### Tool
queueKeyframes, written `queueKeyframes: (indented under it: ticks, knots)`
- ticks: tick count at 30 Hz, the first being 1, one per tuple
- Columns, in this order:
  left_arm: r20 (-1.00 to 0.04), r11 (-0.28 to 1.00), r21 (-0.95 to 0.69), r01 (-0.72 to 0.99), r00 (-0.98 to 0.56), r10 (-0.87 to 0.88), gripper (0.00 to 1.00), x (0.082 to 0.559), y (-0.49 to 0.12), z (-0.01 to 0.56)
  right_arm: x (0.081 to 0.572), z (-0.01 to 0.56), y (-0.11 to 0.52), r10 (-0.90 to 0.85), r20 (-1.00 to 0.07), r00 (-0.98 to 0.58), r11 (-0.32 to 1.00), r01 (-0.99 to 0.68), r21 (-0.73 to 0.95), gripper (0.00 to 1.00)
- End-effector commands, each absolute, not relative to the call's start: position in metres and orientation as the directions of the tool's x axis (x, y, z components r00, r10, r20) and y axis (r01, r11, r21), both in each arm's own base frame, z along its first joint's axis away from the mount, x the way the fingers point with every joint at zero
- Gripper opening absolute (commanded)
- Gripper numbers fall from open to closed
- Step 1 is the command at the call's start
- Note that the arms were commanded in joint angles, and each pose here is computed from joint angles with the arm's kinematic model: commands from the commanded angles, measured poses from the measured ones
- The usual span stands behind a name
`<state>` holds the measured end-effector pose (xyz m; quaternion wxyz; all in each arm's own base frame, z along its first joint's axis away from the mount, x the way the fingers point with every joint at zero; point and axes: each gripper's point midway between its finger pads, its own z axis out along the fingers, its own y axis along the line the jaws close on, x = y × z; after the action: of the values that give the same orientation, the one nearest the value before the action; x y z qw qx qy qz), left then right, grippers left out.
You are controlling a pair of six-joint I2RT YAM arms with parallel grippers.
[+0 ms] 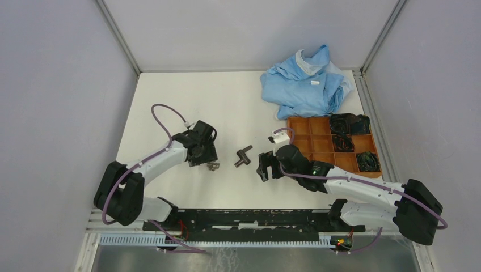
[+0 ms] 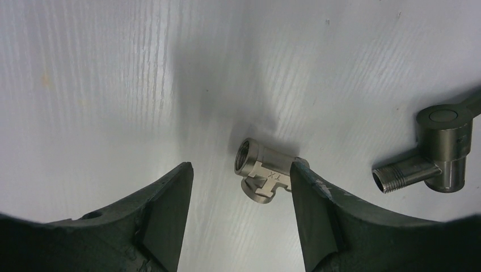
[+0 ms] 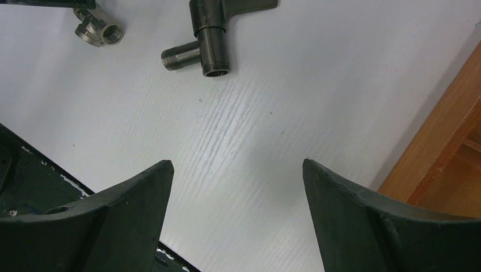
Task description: Install the water faucets
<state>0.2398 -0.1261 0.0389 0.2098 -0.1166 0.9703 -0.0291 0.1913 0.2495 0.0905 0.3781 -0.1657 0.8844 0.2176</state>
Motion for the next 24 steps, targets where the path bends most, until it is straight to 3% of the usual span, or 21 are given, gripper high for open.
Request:
queueKeyframes:
  ticks: [1,8,13,20,24]
  knots:
    - [-0.436,0.950,-0.137,-0.281,-0.844,-0.313,0.70,0.240,-0.120,0.050,0.196,0.122,0.265,-0.044,-0.771,-0.635,0.829,-0.455,0.326,0.90]
    - [-0.380,0.956,-0.224,-0.192,-0.886,-0.267,0.56,0.241,-0.144,0.040,0.193,0.121,0.273,-0.054,-0.767,-0.639,0.820,-0.468,0.331,0.90]
    - [-0.296,0.896,-0.370,-0.245,-0.883,-0.364,0.45,0.230,-0.171,0.034,0.193,0.120,0.268,-0.044,-0.772,-0.634,0.830,-0.453,0.325,0.90]
    - [-0.242,0.751,-0.556,-0.356,-0.795,-0.556,0.44,0.222,-0.205,0.064,0.200,0.120,0.265,-0.037,-0.771,-0.636,0.860,-0.413,0.299,0.87]
    - [-0.278,0.756,-0.538,-0.373,-0.768,-0.577,0.57,0.222,-0.196,0.082,0.200,0.121,0.277,-0.047,-0.771,-0.635,0.860,-0.418,0.292,0.80]
